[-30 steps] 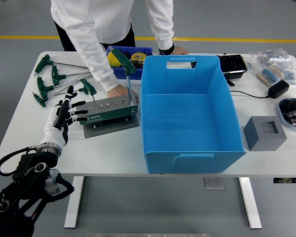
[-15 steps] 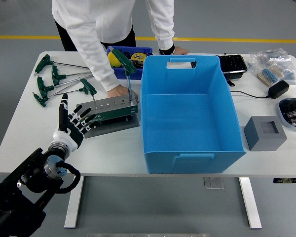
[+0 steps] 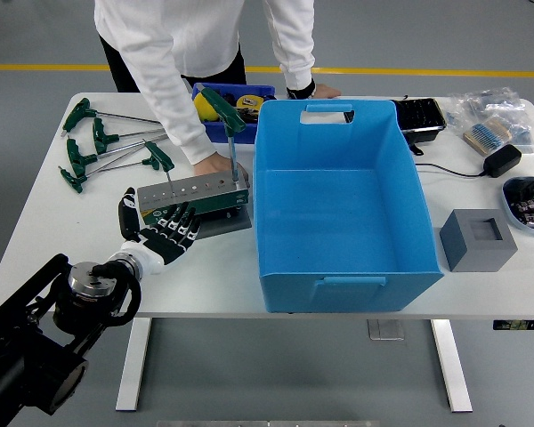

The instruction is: Lift tool from toolbox,place it in box,lift tool from toolbox,place it in box

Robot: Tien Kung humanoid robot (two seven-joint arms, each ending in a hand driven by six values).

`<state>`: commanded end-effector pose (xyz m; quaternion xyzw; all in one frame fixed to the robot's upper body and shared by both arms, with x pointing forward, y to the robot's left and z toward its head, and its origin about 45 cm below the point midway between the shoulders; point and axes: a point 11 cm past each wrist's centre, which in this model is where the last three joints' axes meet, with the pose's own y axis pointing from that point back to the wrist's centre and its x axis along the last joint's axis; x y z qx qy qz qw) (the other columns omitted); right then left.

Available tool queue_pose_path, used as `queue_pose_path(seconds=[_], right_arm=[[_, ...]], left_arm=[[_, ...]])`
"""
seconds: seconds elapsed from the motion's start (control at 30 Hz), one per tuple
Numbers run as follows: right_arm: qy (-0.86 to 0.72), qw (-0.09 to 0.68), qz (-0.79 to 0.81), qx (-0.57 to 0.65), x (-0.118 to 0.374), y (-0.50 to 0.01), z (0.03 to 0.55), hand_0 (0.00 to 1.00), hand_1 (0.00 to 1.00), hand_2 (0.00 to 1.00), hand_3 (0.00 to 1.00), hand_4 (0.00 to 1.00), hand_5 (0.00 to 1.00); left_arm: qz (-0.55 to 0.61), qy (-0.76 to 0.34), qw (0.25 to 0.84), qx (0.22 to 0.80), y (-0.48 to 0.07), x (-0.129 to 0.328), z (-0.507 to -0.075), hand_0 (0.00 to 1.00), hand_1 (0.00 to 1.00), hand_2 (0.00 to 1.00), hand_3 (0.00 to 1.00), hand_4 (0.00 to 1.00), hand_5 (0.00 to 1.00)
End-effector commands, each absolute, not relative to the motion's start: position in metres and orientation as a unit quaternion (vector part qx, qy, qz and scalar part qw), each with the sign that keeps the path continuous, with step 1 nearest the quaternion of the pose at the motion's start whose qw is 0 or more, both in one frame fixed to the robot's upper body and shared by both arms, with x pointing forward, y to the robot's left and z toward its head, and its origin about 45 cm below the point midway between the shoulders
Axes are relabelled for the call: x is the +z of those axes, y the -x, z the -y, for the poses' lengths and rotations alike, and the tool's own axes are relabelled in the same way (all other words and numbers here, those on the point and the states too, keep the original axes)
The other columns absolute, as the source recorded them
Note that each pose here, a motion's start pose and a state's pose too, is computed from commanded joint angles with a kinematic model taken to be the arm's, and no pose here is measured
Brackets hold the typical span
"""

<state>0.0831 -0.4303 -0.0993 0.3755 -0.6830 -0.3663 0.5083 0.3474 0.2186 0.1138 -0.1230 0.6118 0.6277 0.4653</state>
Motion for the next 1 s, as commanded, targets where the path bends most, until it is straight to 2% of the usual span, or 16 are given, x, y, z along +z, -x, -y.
queue_pose_path(seconds=[0.27, 1.0], right_arm=[[-0.376, 0.506, 0.685, -0.366, -0.099, -0.084, 0.431, 0.647, 0.643, 0.713, 0.562, 0.807, 0.753], [-0.378, 0.508, 0.682, -0.365, -0.099, -0.085, 0.430, 0.648, 0.641, 0.713, 0.561, 0.805, 0.754]], left_arm=[[-0.547, 0.106, 0.502, 0.661, -0.360, 0.127, -0.231, 0.403, 0.539, 0.696, 0.877, 0.917, 0.943], [-0.508, 0.073, 0.541, 0.666, -0.377, 0.131, -0.234, 0.407, 0.544, 0.701, 0.888, 0.918, 0.941]])
